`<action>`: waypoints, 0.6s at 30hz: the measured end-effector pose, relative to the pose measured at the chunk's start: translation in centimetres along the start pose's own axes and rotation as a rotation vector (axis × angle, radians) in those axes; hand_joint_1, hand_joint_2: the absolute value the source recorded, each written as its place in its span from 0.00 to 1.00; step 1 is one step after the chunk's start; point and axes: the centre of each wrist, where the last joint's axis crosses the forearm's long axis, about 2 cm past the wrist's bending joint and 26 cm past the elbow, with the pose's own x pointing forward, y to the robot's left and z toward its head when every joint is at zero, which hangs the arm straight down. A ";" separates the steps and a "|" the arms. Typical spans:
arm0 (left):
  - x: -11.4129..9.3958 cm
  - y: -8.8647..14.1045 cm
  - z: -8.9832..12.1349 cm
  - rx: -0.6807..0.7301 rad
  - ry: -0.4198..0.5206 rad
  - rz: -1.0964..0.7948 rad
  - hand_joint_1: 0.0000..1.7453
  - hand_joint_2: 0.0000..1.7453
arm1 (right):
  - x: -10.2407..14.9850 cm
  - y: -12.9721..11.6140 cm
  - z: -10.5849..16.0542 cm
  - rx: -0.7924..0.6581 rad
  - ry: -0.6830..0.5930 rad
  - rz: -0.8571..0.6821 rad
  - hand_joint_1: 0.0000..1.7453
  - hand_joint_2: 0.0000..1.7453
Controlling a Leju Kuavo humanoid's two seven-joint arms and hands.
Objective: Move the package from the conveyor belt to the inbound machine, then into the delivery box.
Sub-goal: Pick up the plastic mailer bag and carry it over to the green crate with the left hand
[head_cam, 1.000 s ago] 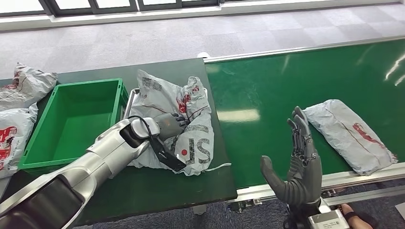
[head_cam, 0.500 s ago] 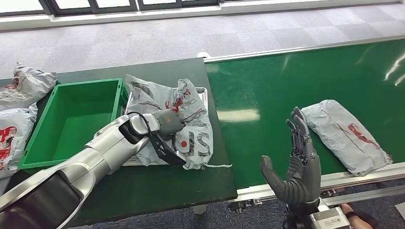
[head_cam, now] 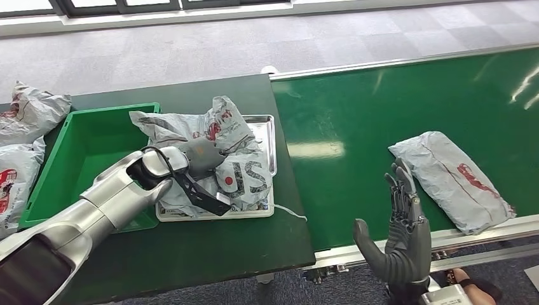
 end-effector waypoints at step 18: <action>-9.5 2.8 9.2 0.443 0.513 -0.112 1.00 1.00 | 1.7 0.6 0.8 0.056 0.059 -0.026 0.00 1.00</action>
